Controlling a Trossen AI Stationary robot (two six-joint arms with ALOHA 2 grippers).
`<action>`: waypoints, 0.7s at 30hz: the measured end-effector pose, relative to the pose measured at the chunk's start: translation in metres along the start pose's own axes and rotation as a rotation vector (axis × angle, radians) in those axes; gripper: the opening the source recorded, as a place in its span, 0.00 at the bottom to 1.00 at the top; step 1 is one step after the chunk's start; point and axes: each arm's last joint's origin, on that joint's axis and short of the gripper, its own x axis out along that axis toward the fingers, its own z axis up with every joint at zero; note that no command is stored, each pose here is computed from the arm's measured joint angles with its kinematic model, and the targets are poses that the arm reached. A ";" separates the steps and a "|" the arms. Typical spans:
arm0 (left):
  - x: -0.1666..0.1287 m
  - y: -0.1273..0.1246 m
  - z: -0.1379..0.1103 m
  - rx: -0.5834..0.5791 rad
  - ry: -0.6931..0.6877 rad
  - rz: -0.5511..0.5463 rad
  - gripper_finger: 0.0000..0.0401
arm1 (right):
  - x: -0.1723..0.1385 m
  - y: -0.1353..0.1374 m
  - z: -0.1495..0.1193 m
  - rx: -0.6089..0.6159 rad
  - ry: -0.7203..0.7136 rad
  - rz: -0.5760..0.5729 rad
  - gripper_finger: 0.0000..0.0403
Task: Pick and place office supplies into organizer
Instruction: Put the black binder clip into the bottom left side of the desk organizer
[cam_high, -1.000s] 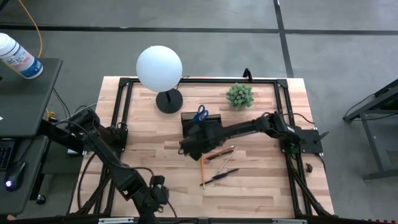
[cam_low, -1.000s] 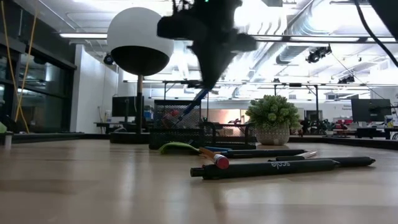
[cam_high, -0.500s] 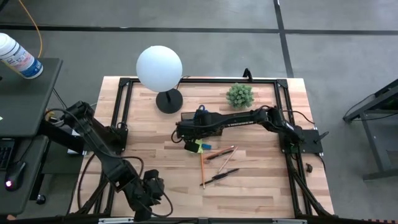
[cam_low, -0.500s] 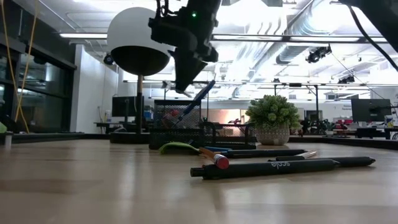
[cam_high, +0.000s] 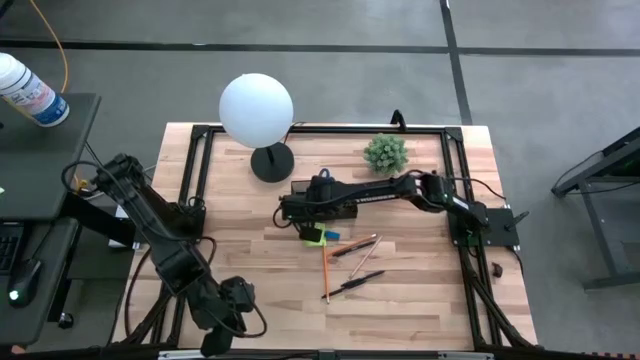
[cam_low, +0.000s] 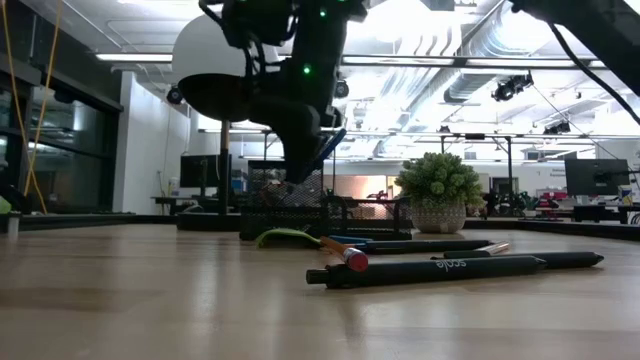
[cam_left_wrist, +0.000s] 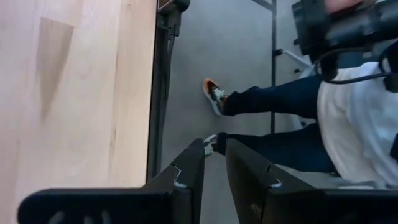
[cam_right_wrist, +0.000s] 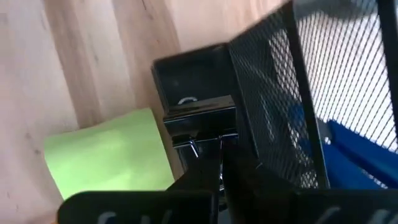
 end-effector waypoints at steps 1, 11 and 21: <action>-0.002 0.000 0.000 -0.011 -0.002 -0.005 0.14 | 0.001 0.001 0.001 -0.008 -0.010 -0.002 0.00; -0.006 -0.004 0.002 -0.064 -0.029 -0.049 0.14 | 0.007 0.001 -0.001 -0.087 -0.006 -0.023 0.00; -0.006 -0.005 0.003 -0.067 -0.034 -0.059 0.14 | 0.007 0.001 0.000 -0.144 -0.021 -0.047 0.00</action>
